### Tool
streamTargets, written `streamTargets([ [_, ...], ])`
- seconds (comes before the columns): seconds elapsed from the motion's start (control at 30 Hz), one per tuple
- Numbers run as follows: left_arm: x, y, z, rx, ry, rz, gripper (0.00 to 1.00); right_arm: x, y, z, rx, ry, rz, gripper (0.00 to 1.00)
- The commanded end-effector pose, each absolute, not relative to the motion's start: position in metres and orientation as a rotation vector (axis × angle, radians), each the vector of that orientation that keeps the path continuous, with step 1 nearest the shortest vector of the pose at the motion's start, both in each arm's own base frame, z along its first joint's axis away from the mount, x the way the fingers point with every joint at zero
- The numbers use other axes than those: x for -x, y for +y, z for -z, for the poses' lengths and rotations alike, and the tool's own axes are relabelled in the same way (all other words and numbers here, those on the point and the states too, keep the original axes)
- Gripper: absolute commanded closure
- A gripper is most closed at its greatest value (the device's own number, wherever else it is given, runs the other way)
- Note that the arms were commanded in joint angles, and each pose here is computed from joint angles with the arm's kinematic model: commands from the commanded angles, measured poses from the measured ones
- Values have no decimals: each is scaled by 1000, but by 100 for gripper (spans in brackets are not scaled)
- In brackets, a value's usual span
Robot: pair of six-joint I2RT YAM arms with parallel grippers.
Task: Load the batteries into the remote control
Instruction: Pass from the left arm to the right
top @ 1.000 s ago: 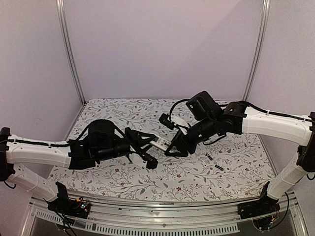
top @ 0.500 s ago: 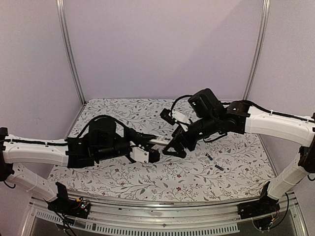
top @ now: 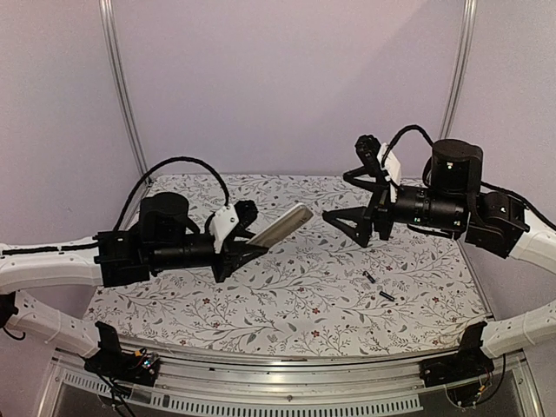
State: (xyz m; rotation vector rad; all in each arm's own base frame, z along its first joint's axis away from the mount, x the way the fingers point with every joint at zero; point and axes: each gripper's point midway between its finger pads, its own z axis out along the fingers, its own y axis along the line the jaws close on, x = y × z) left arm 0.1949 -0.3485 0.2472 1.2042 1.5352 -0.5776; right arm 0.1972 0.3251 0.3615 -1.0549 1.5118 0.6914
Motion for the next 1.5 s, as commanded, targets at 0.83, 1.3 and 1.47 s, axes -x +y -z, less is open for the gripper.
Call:
streamTargets([
  [0.83,-181,-346,-239,-737,1783,1100,100,-154,360,-310,1363,1060,-768,22],
  [1.3,-165,-353,-242,-920,1720,1079,100,-213,359,-312,1163,1504,-807,34],
  [1.47,-161,-354,-239,-971,1712,1065,100,-217,357,-305,1216,1584,-818,43],
])
